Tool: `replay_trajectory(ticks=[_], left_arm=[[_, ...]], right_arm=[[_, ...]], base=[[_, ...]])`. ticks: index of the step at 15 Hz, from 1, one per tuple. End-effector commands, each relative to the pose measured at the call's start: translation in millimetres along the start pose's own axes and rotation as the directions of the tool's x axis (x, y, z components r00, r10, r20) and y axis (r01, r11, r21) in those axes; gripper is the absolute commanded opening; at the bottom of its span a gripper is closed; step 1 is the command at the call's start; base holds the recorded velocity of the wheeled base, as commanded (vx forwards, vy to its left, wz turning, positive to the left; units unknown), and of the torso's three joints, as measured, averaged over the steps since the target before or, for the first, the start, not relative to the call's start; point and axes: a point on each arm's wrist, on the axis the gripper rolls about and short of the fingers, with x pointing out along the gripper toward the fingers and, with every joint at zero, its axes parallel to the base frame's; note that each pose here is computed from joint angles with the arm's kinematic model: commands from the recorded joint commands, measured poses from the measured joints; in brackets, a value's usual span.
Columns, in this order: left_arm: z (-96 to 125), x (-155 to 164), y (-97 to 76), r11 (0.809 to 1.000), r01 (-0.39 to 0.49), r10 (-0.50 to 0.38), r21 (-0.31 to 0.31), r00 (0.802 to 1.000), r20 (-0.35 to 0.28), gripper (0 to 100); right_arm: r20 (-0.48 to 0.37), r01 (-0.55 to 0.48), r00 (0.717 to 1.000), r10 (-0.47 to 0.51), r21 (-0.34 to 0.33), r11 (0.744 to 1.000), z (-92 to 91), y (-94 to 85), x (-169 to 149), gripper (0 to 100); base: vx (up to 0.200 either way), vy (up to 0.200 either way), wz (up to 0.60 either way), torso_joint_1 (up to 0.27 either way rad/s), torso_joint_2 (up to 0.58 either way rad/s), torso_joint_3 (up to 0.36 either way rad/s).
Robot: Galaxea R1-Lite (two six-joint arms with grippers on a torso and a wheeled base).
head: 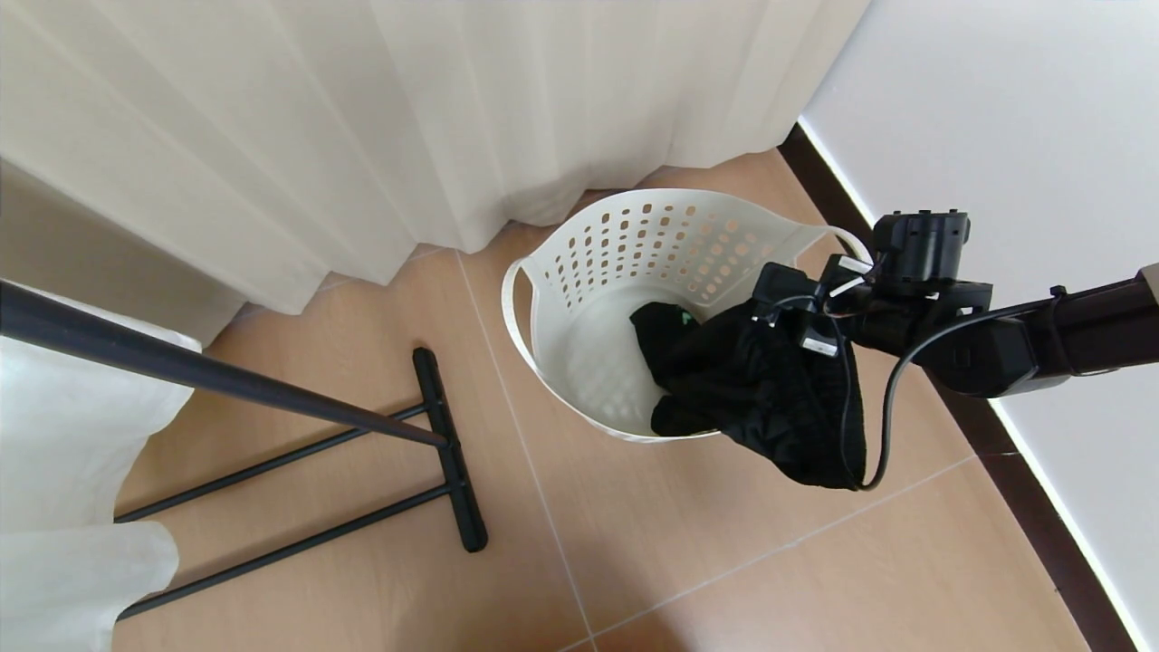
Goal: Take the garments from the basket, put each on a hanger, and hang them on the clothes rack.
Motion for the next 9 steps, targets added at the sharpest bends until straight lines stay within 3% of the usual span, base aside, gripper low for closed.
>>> replay_trajectory(ticks=[1, 4, 5, 6, 7, 8, 9], left_arm=[[0, 0, 0.0, 1.0, 0.0, 0.0, -0.001, 1.0, -0.001, 100], [0, 0, 0.0, 1.0, 0.0, 0.0, -0.001, 1.0, -0.001, 100], [0, 0, 0.0, 1.0, 0.0, 0.0, -0.001, 1.0, -0.001, 100], [0, 0, 0.0, 1.0, -0.001, 0.001, -0.002, 1.0, -0.001, 100], [0, 0, 0.1, 1.0, -0.003, 0.003, -0.004, 1.0, -0.001, 100], [0, 0, 0.1, 1.0, -0.003, 0.003, -0.004, 1.0, -0.001, 100], [0, 0, 0.1, 1.0, -0.001, 0.001, 0.001, 1.0, -0.001, 100]], right_arm=[[0.019, -0.017, 1.0, 0.016, 0.063, 0.998, 10.5, -2.5, -14, 0], [-0.002, -0.079, 0.997, 0.081, 0.188, 0.979, 11.7, -11.9, -49, 0], [0.007, -0.086, 0.996, 0.087, 0.265, 0.961, 9.3, -14.5, -66, 0], [0.023, -0.095, 0.995, 0.093, 0.38, 0.92, 6.6, -14.3, -91, 0], [0.027, -0.096, 0.995, 0.094, 0.449, 0.889, 5.5, -12.7, -106, 0], [0.032, -0.101, 0.995, 0.1, 0.555, 0.826, 2.1, -7.2, -131, 0], [0.056, -0.117, 0.993, 0.104, 0.607, 0.786, 4.2, -2.1, -149, 0]], base=[[0.0, 0.0, 0.0, 0.0, 0.0, 0.0], [0.0, 0.0, 0.0, 0.0, 0.0, 0.0], [0.0, 0.0, 0.0, 0.0, 0.0, 0.0], [0.0, 0.0, 0.0, 0.0, 0.0, 0.0], [0.0, 0.0, 0.0, 0.0, 0.0, 0.0], [0.0, 0.0, 0.0, 0.0, 0.0, 0.0], [0.0, 0.0, 0.0, 0.0, 0.0, 0.0]])
